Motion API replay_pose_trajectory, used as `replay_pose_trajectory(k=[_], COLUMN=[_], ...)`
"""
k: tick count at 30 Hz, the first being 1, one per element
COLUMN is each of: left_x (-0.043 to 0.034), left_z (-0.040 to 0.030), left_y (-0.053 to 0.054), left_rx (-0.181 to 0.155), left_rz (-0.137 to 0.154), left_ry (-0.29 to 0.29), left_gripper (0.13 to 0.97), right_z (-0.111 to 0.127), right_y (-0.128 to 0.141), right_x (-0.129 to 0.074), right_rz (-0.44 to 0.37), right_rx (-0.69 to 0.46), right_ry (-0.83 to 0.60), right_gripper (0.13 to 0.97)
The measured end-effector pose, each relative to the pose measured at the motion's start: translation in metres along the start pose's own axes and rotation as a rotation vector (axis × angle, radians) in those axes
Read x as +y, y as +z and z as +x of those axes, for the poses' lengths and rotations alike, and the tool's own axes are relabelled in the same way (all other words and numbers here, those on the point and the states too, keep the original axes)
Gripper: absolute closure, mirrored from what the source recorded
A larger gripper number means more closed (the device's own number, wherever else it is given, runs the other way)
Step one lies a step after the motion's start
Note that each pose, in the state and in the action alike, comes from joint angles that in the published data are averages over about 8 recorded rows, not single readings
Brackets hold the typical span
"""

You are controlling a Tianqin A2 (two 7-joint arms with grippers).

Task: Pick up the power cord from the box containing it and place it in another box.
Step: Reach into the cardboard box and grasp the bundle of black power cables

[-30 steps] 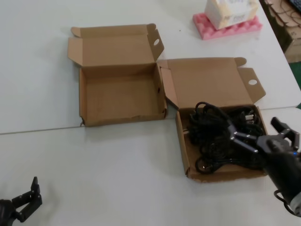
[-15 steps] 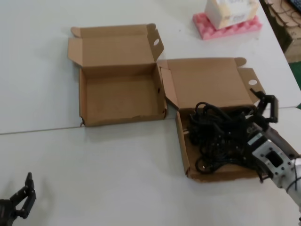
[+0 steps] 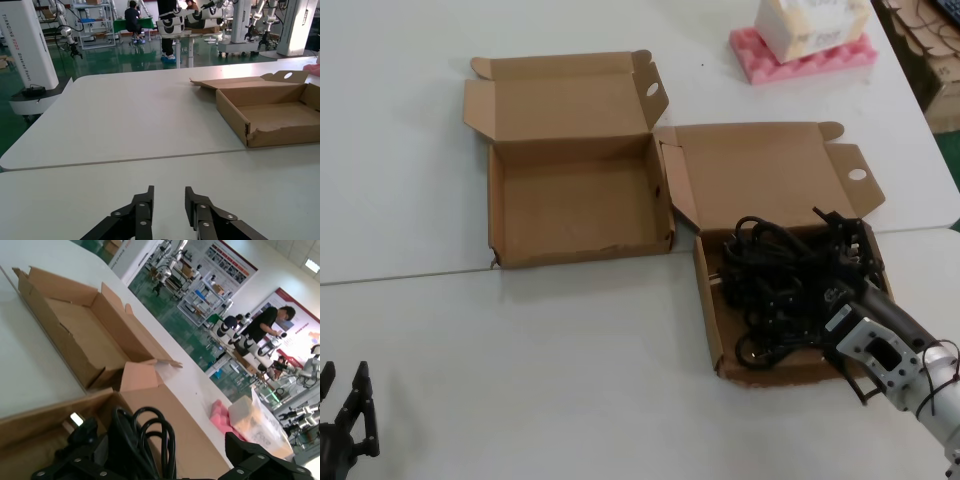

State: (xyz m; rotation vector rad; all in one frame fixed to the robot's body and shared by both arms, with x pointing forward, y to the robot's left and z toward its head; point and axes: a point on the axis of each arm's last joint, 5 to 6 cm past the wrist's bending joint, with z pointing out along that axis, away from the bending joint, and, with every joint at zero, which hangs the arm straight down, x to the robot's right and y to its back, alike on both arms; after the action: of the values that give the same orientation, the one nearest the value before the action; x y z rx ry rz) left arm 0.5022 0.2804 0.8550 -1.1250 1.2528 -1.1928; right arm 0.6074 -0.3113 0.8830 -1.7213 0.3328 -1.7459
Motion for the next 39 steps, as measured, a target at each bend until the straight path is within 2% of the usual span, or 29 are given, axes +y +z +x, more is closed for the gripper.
replay_pose_trajectory(k=[4,6,10,18,21,27,39], left_x=[0.0,0.0,0.0,0.0,0.0,0.0,0.0], left_z=[0.0,0.0,0.0,0.0,0.0,0.0,0.0], left_y=[0.0,0.0,0.0,0.0,0.0,0.0,0.0], left_rx=[0.0,0.0,0.0,0.0,0.0,0.0,0.0], left_rz=[0.0,0.0,0.0,0.0,0.0,0.0,0.0], left_ry=[0.0,0.0,0.0,0.0,0.0,0.0,0.0], left_gripper=[0.749,0.78,0.842,0.908,0.93,0.933,0.934], right_z=[-0.001,-0.001,-0.001,-0.003,-0.005,-0.006,0.002], right_y=[-0.001,0.0,0.0,0.003,0.004,0.004,-0.005], right_x=[0.005,0.006,0.008,0.012,0.013,0.013,0.016], right_rz=[-0.017,-0.025,-0.038,-0.068,-0.073,-0.073,-0.071], right_rx=[-0.002,-0.003,-0.004,-0.014,-0.015,-0.006,0.028], right_ry=[0.003,0.006,0.017,0.035,0.036,0.039,0.054], right_gripper=[0.301,0.334,0.334,0.531,0.581,0.73,0.82])
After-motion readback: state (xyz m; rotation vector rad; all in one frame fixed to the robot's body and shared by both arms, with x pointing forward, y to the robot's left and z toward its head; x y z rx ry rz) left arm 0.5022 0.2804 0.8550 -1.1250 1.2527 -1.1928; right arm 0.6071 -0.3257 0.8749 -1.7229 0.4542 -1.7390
